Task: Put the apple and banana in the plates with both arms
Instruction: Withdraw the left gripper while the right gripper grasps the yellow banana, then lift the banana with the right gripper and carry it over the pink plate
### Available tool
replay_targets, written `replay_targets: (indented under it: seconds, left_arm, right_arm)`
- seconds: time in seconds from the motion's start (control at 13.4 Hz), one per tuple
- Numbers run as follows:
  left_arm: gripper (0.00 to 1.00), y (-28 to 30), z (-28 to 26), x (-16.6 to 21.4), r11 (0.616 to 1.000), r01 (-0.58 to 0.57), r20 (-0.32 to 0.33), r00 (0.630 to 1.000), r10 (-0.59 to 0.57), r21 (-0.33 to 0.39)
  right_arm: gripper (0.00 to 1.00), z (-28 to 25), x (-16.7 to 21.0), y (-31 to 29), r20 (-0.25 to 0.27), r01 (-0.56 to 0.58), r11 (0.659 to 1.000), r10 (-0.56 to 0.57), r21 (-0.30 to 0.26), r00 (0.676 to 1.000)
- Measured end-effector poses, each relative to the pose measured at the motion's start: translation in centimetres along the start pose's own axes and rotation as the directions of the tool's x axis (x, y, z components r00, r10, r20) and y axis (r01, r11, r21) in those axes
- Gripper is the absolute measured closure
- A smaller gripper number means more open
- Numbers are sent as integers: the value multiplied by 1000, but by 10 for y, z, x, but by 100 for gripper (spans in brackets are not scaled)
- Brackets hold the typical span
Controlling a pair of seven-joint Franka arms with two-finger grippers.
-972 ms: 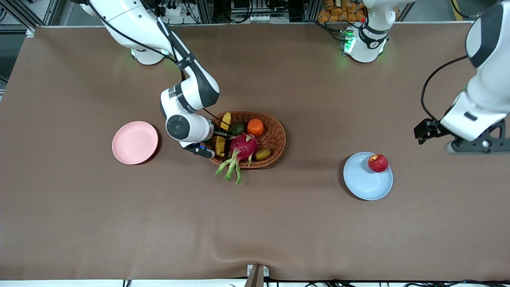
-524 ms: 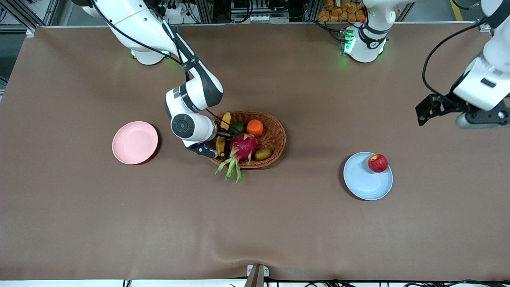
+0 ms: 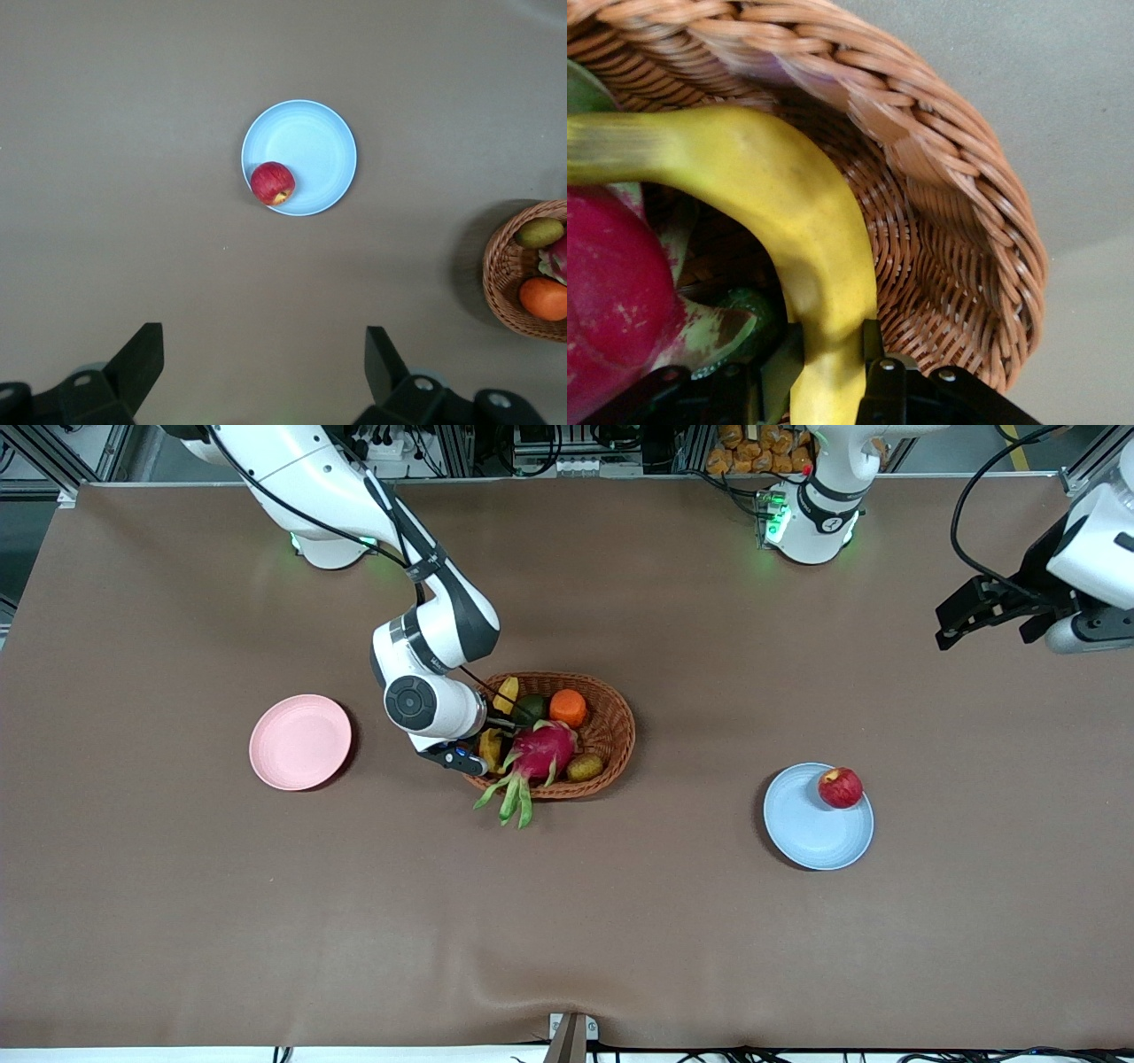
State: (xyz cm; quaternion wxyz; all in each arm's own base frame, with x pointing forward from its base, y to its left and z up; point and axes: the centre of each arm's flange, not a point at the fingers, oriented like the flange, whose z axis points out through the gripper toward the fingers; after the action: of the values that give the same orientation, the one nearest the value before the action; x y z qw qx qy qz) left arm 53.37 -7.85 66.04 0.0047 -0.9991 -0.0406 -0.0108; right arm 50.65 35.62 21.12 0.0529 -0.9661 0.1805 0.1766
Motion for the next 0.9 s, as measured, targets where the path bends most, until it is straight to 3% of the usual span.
replay_targets:
  seconds: [0.22,0.45,0.6,0.67,0.82,0.9]
  left_arm:
    - [0,0,4,0,1000,1,11,1000,-1,2]
    - [0,0,8,0,1000,6,18,1000,-6,3]
    - [0,0,11,1,1000,8,24,1000,-8,4]
    - [0,0,13,2,1000,8,27,1000,-8,5]
    - [0,0,14,2,1000,8,30,1000,-8,5]
    - [0,0,15,2,1000,9,31,999,-9,5]
  right_arm:
    - [65,0,0,0,0,-2,1000,2,0,1000]
    - [40,13,5,2,-4,-10,1000,10,-1,1000]
    - [38,30,10,2,-15,-15,1000,15,0,1000]
    - [38,32,10,1,-19,-14,1000,15,2,1000]
    - [59,27,11,1,-15,-16,1000,16,1,1000]
    - [65,22,11,-1,2,-14,1000,14,-10,1000]
